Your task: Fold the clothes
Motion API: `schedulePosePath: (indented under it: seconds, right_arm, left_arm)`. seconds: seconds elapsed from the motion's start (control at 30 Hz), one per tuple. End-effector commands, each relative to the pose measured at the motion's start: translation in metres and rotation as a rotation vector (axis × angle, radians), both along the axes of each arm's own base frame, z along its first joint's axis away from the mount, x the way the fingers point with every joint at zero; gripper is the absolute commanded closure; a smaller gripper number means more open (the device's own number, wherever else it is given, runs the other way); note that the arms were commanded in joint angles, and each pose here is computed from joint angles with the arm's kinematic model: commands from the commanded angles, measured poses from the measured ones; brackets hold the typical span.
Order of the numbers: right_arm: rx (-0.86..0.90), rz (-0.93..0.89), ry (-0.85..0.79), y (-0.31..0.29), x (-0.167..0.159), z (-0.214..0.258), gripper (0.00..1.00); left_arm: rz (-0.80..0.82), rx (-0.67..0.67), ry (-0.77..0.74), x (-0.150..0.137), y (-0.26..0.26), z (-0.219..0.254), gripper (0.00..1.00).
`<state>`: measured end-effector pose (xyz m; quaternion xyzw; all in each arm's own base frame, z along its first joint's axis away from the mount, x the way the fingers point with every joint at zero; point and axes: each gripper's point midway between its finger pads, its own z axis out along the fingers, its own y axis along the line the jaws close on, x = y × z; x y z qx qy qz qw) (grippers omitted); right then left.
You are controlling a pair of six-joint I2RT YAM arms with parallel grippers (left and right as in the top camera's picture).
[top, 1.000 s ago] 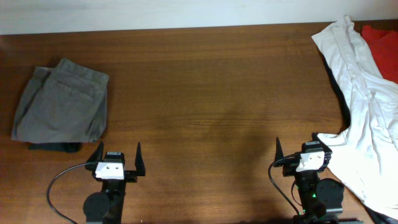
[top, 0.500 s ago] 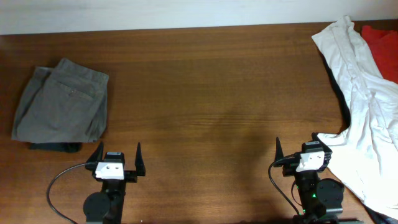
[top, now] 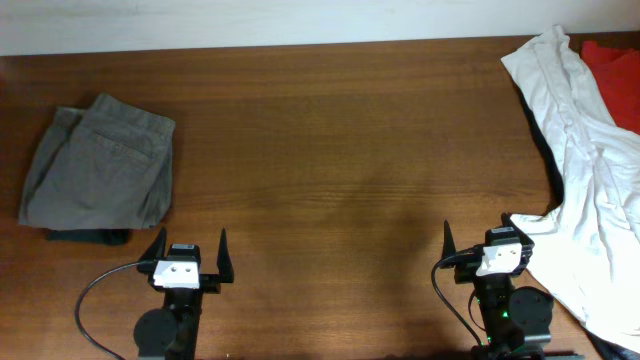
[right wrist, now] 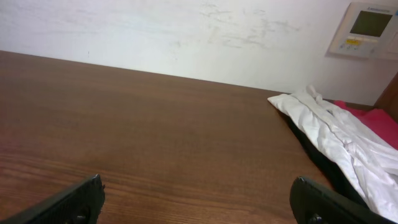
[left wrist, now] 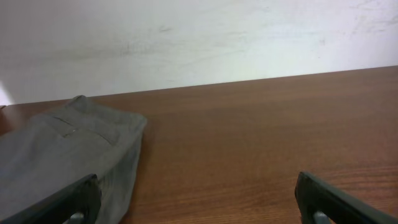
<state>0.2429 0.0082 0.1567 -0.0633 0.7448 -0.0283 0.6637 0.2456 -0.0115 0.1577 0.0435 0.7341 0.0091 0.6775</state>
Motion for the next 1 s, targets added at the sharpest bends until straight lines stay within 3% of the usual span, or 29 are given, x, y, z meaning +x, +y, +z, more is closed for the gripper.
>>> schedulePosePath:
  seconds: [0.0, 0.7, 0.97]
  right_arm:
    - [0.009, 0.011, 0.001, 0.003, 0.000, -0.002, 0.01]
    - [0.020, 0.026, 0.001, 0.005, 0.000, -0.002, 0.01]
    - [0.176, 0.008, -0.003, 0.005, -0.002, 0.009, 0.01]
  left_arm:
    - [-0.019, 0.018, -0.003, 0.000, -0.003, -0.001, 0.01]
    - [-0.062, 0.014, -0.005, -0.001, -0.011, 0.000, 0.01]
    - [-0.068, -0.113, -0.024, -0.002, -0.013, 0.013, 0.01]
